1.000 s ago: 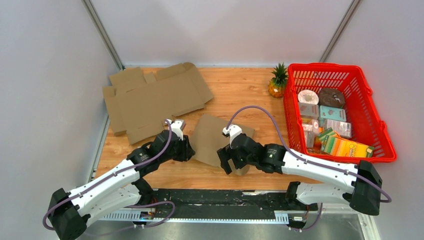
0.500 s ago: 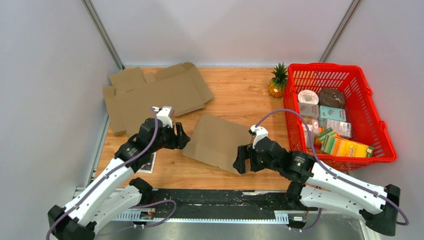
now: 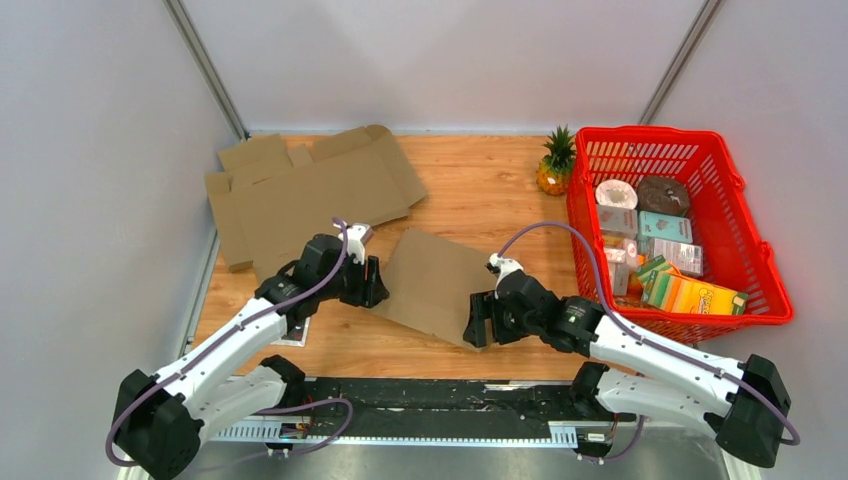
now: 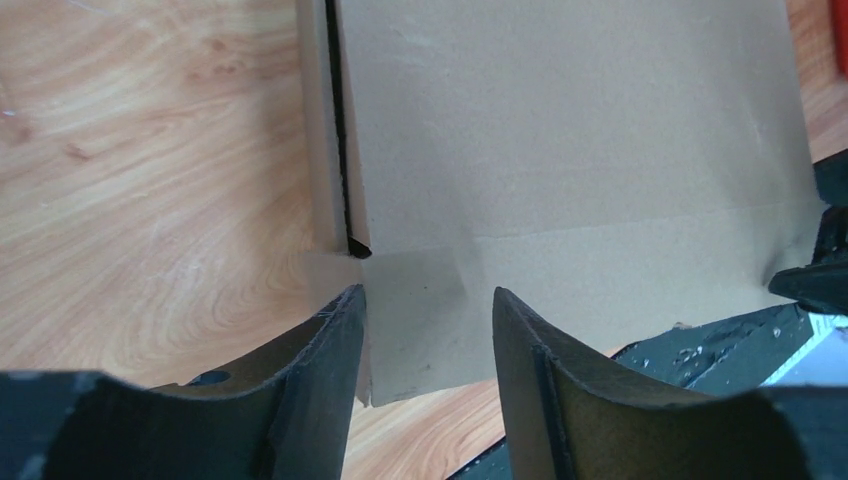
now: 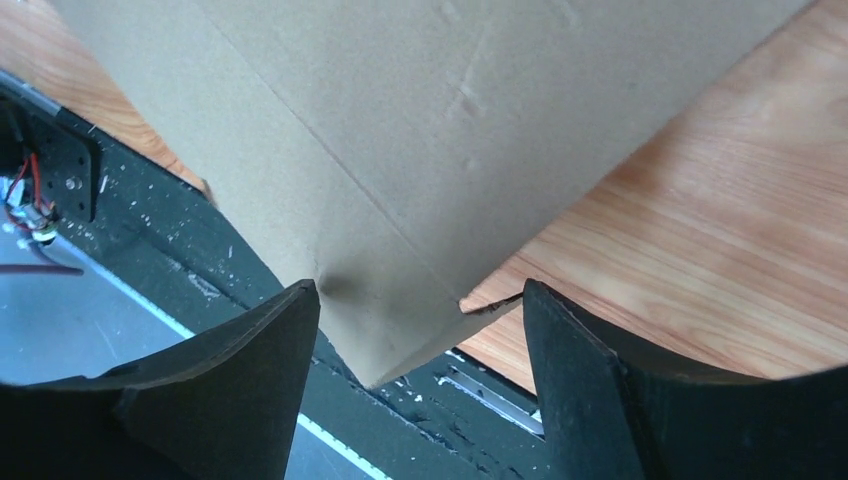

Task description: Fold the paper box

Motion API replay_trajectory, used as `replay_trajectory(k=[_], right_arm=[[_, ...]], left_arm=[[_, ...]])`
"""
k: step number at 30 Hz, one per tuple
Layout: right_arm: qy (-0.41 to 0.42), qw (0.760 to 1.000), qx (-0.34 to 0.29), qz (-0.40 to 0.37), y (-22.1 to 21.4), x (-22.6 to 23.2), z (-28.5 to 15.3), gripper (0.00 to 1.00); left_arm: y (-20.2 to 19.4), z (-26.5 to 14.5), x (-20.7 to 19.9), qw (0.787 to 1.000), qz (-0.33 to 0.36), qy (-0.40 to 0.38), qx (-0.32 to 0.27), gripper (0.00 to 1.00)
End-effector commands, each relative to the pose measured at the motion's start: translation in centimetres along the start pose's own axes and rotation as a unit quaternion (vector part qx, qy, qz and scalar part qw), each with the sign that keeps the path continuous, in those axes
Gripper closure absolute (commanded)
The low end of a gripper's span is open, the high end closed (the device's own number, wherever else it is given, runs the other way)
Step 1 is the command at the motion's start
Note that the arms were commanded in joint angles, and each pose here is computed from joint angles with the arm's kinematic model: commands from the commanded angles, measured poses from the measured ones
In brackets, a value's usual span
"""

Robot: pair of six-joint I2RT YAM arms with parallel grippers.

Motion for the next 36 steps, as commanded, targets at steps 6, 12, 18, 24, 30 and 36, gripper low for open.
replay_trajectory(k=[6, 12, 18, 24, 30, 36], right_arm=[[0.071, 0.997, 0.04, 0.016, -0.4, 2.6, 0.5, 0.3], [0.085, 0.991, 0.095, 0.038, -1.4, 2.8, 0.8, 0.35], [0.092, 0.985, 0.135, 0.051, -1.7, 2.2, 1.5, 0.35], [0.051, 0.991, 0.113, 0.039, -0.1, 0.7, 1.8, 0.34], [0.023, 0.994, 0.102, 0.019, 0.0, -0.1, -0.2, 0.29], [-0.019, 0.999, 0.047, 0.012, 2.2, -1.3, 0.0, 0.23]], left_arm=[[-2.5, 0.7, -1.9, 0.996, -0.036, -0.083, 0.016, 0.52], [-3.0, -0.8, -2.5, 0.994, -0.053, -0.096, 0.005, 0.53], [-2.9, -1.4, -3.6, 0.989, -0.075, -0.13, -0.008, 0.52], [-2.8, -1.8, -3.2, 0.991, -0.085, -0.105, -0.002, 0.53], [-1.0, -3.8, -2.2, 0.995, -0.071, -0.056, -0.053, 0.47], [1.0, -3.4, -1.0, 0.997, -0.055, -0.003, -0.059, 0.43]])
Point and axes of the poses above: each gripper's point midway between its finger pads, its own z axis out along the fingers, its own x axis along the line the jaws close on, y = z × x, the point moved 3 cm from there along -z, back along the fingers, and after that the axes turned 7 degrees about z, right-handed, at the moved point
